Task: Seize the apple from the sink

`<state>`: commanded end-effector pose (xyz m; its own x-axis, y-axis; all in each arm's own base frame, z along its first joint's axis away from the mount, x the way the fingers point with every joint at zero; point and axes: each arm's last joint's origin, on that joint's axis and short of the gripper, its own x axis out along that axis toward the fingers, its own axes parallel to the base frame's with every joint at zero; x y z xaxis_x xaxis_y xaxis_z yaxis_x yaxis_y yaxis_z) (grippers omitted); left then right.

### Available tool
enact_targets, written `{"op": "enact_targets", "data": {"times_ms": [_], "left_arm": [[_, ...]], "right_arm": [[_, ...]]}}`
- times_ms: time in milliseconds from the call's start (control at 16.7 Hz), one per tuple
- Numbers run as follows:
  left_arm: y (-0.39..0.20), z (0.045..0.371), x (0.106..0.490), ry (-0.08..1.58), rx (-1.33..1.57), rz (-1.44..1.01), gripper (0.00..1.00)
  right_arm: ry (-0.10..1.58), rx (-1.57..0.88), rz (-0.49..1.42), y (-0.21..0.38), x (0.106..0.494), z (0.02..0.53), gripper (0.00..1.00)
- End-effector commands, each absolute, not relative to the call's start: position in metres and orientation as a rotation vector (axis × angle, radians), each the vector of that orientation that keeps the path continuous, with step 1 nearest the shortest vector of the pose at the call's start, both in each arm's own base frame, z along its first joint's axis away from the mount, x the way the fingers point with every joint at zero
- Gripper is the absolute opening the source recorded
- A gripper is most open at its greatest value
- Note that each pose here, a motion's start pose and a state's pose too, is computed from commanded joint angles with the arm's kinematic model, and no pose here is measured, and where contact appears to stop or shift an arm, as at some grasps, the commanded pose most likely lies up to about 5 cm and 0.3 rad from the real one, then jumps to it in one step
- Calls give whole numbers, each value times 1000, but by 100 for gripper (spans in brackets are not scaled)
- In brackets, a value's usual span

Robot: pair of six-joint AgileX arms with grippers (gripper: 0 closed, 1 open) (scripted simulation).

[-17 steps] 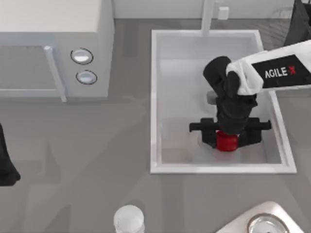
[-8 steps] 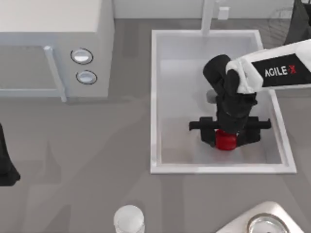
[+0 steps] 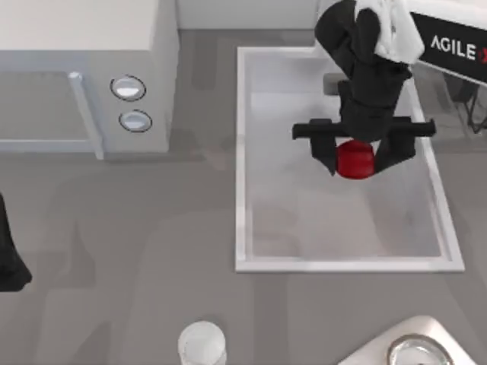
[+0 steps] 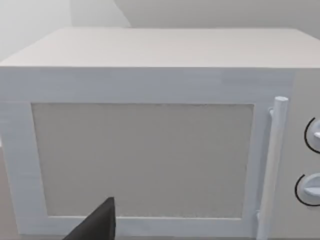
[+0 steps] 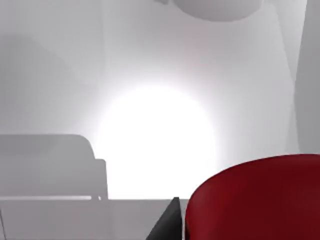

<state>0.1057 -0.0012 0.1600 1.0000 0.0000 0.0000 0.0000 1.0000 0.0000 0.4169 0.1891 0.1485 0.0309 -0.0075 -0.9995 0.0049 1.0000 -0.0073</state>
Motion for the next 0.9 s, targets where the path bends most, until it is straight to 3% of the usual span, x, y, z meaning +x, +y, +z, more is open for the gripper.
{"op": "enact_targets", "data": {"times_ms": [420, 900], "left_arm": [[-1, 160, 106, 0, 0, 0, 100], [-1, 160, 106, 0, 0, 0, 100]], "right_arm": [[1534, 0, -7, 178, 396, 272, 0], [1521, 4, -1, 171, 393, 285, 0]]}}
